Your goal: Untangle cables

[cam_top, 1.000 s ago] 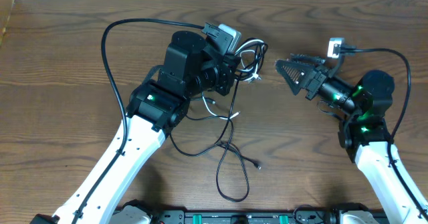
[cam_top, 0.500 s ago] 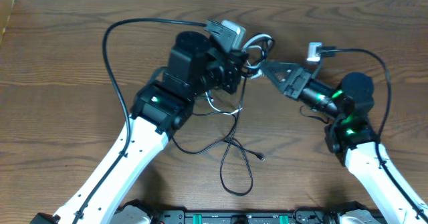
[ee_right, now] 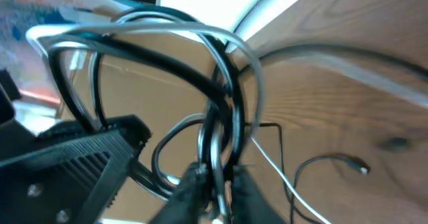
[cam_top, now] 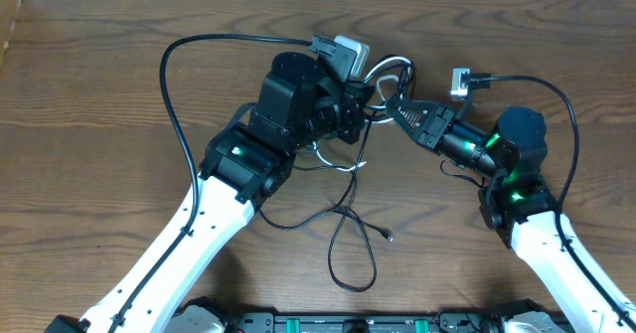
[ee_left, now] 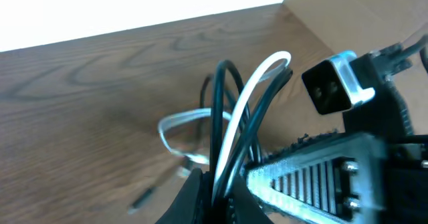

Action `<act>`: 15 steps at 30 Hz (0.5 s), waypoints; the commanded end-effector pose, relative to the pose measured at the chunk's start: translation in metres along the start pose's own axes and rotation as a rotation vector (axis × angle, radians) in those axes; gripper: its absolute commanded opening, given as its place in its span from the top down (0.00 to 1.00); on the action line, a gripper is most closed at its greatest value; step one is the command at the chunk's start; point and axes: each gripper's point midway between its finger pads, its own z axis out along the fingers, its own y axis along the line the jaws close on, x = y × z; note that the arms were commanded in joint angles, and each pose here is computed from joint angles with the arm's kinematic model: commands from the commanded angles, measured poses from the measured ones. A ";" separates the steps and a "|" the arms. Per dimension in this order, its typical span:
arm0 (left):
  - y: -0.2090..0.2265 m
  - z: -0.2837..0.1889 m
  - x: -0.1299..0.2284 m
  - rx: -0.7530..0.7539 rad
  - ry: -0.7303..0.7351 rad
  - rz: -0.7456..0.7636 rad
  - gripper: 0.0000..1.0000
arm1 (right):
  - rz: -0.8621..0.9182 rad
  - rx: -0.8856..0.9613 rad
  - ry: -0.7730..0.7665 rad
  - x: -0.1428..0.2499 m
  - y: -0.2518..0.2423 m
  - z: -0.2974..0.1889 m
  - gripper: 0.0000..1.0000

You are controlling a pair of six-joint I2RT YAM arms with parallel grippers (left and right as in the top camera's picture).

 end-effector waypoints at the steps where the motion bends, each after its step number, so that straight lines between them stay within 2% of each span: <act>1: -0.003 -0.002 -0.011 0.001 -0.036 -0.022 0.92 | -0.035 0.017 -0.014 -0.003 -0.004 0.000 0.99; 3: -0.001 -0.001 -0.010 -0.011 -0.036 -0.025 0.93 | -0.046 0.023 -0.022 -0.005 -0.005 -0.001 0.99; 6: 0.023 0.000 -0.011 -0.144 -0.053 -0.059 0.93 | -0.050 0.035 -0.043 -0.008 -0.007 -0.001 0.99; 15: 0.102 -0.022 0.007 -0.599 -0.125 -0.370 0.92 | -0.078 0.039 -0.044 -0.009 -0.008 -0.001 0.99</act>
